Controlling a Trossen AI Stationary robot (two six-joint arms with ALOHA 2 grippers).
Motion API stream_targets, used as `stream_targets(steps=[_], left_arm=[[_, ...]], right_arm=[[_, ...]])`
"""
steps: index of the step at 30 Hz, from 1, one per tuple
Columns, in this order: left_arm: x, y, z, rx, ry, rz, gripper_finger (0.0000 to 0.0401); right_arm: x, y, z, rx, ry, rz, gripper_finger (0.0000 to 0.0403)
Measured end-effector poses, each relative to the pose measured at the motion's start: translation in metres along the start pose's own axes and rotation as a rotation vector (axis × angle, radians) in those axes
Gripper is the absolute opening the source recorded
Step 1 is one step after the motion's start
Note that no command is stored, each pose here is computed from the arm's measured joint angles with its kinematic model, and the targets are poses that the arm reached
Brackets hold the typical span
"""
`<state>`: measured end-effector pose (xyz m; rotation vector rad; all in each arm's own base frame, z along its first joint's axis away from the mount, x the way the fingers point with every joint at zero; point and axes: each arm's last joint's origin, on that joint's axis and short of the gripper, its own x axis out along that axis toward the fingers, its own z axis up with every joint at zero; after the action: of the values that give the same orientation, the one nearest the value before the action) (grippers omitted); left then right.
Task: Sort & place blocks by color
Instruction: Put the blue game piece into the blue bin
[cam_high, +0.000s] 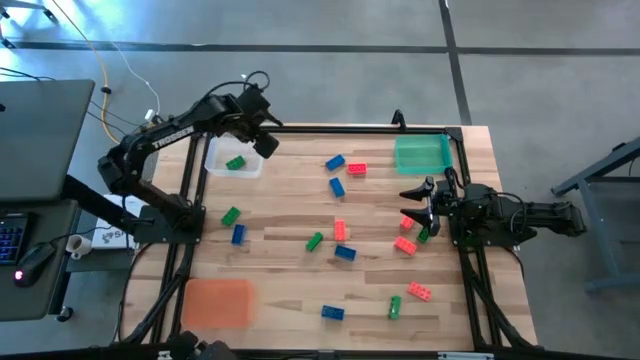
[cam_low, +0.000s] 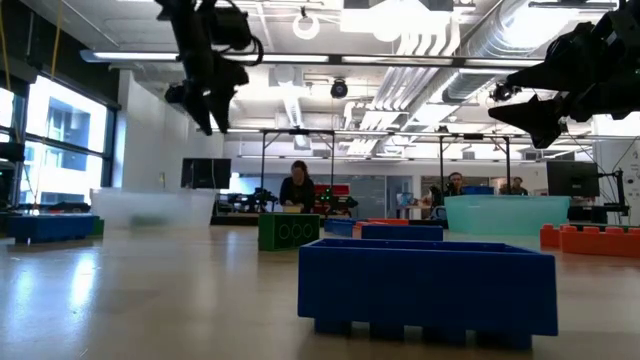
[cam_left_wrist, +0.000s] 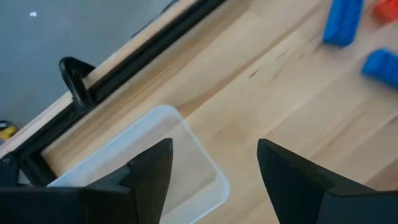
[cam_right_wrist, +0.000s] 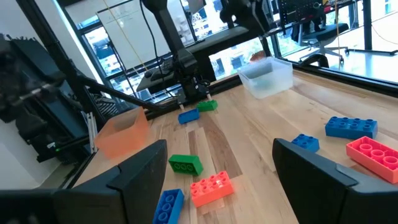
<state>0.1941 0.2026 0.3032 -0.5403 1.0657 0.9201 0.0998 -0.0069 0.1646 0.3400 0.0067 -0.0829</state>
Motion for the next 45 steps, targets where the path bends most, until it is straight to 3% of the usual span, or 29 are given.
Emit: stream_targets(steps=[6, 18, 23, 25, 32, 40, 45], left_arm=[[-0.024, -0.011, -0.005, -0.094, -0.07, -0.062, 0.0223], [-0.045, -0.045, -0.017, -0.127, -0.122, -0.184, 0.0223], [-0.048, -0.059, -0.021, -0.145, -0.125, -0.221, 0.0223], [-0.05, -0.065, -0.024, -0.144, -0.122, -0.235, 0.0223], [-0.065, -0.072, -0.034, -0.14, -0.146, -0.282, 0.0223], [-0.093, -0.058, -0.044, -0.107, -0.237, -0.323, 0.0223], [-0.109, -0.044, -0.051, -0.118, -0.3, -0.337, 0.0223]], right_arm=[[0.0, 0.0, 0.0, 0.0, 0.0, 0.0, 0.0279], [0.0, 0.0, 0.0, 0.004, -0.002, 0.001, 0.0279], [0.0, 0.0, 0.003, 0.182, -0.033, -0.032, 0.0279], [0.0, -0.001, 0.005, 0.235, -0.076, -0.057, 0.0279], [-0.002, 0.002, 0.018, 0.238, -0.214, -0.068, 0.0279], [-0.007, 0.006, 0.036, 0.314, -0.421, -0.028, 0.0279], [-0.014, 0.009, 0.049, 0.299, -0.565, 0.005, 0.0279]])
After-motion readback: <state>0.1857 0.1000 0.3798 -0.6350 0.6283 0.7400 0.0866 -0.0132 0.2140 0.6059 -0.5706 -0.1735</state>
